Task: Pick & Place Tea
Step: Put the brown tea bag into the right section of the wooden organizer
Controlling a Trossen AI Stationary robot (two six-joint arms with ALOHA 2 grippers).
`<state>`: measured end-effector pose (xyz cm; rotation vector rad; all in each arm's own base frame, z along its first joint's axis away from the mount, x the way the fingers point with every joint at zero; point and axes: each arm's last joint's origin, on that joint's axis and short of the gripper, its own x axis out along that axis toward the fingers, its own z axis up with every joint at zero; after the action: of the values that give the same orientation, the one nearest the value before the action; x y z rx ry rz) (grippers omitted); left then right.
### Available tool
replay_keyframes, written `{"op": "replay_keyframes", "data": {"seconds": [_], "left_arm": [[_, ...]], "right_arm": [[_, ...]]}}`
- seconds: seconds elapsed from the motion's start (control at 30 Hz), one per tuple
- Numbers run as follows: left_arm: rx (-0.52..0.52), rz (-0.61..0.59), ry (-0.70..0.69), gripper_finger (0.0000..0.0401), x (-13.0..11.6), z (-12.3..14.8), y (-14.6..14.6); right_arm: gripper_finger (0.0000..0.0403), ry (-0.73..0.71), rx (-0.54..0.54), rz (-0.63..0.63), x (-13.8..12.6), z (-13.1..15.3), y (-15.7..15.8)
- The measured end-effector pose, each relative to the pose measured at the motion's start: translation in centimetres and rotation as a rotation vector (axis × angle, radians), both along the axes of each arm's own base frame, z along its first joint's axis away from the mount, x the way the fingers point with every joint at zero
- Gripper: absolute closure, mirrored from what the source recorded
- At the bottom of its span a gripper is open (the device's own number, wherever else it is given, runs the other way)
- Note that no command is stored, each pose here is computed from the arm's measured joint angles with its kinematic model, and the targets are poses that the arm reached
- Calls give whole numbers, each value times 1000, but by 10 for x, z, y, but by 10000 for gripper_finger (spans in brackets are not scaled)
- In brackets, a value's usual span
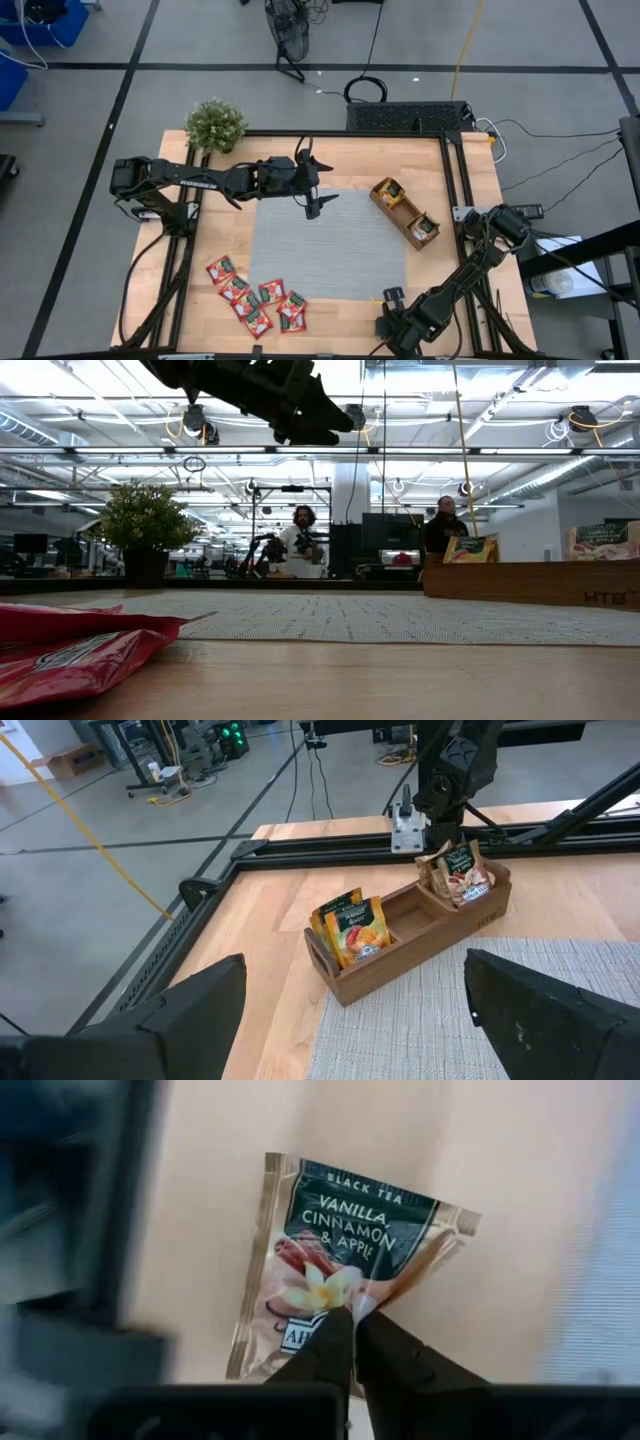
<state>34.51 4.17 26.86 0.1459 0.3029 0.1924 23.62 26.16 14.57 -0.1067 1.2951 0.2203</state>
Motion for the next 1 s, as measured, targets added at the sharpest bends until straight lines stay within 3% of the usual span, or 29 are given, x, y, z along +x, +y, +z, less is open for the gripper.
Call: {"op": "replay_keyframes", "data": {"seconds": [0.1, 0.23, 0.33, 0.4, 0.6, 0.8, 1.0], "left_arm": [[0, 1, -1, 36, 0, 0, 0], [0, 1, 0, 36, 0, 0, 0], [0, 0, 0, 36, 0, 0, 0], [0, 0, 0, 36, 0, 0, 0], [0, 0, 0, 36, 0, 0, 0], [0, 1, 0, 36, 0, 0, 0], [0, 0, 0, 36, 0, 0, 0]], "right_arm": [[400, -122, -152, -92, -10, 20, -10], [401, -366, -397, -329, -35, 50, -30], [400, -481, -470, -513, -57, 66, -44], [400, -517, -449, -629, -65, 67, -49], [401, -495, -537, -721, -78, 47, -79], [402, -340, -708, -868, -86, 22, -119], [402, -225, -764, -909, -90, 11, -133]]}}
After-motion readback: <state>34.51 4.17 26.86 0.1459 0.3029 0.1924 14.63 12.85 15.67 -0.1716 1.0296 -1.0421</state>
